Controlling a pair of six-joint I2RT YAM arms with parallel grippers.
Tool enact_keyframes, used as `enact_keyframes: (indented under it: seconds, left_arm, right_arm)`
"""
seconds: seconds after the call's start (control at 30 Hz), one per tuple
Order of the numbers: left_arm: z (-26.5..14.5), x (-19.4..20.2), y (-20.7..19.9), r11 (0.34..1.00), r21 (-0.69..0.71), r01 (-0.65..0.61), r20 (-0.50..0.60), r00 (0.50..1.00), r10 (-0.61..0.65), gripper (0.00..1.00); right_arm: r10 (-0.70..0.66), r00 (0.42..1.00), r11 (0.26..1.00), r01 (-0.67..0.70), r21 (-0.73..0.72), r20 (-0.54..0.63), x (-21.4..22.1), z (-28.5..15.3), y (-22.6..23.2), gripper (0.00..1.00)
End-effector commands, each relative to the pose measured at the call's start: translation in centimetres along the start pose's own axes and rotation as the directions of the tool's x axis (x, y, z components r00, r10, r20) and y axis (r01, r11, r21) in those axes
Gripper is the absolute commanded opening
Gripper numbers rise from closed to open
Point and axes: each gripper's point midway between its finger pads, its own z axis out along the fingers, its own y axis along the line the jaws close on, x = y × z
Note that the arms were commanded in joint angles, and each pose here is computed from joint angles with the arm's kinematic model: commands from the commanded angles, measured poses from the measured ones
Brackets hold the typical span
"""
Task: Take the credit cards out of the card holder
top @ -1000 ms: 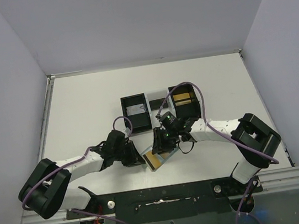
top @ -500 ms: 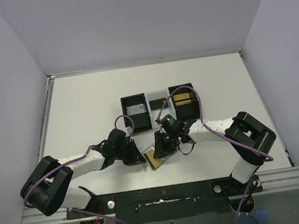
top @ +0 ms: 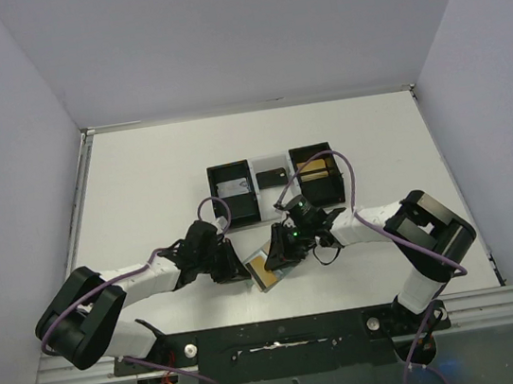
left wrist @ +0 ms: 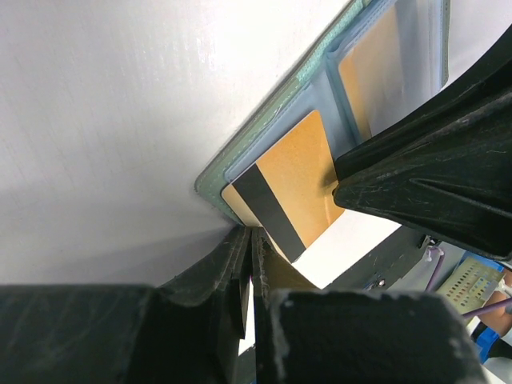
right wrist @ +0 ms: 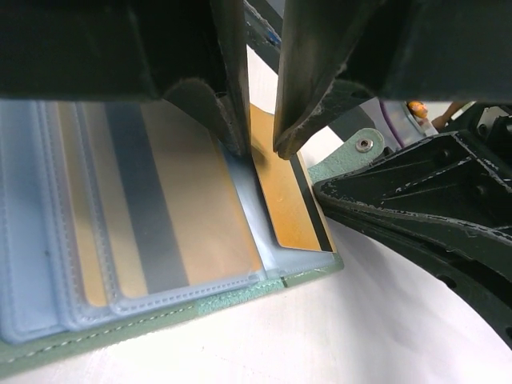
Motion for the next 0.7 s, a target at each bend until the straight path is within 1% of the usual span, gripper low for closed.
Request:
enact_keyframes:
  seconds: [0.0,0.23,0.37,0.5,0.67]
  left_arm:
    - [0.81,1.02,3.15,0.991,-0.128,-0.029,-0.004,1.000,0.029,0.04]
    - [0.71,0.83,2.94,0.992,-0.119,-0.029,0.008,1.000,0.030,0.04]
    - [0.66,0.78,2.82,0.993,-0.114,-0.026,0.014,1.000,0.028,0.04]
    - [0.59,0.65,2.63,0.994,-0.107,-0.028,0.020,0.999,0.031,0.07]
    - [0.53,0.58,2.45,0.995,-0.098,-0.031,0.023,0.999,0.033,0.08]
  right_arm:
    - [-0.041,0.999,0.983,0.044,-0.180,0.023,-0.90,0.02,4.06,0.20]
    - [-0.034,0.999,0.975,0.037,-0.218,0.017,-0.77,0.13,4.22,0.16]
    - [-0.042,0.999,0.970,0.045,-0.240,0.017,-0.77,0.04,4.38,0.16]
    - [-0.050,0.999,0.967,0.053,-0.251,0.017,-0.77,0.12,4.50,0.20]
    - [-0.061,0.998,0.962,0.066,-0.267,0.026,-0.77,0.14,4.66,0.17]
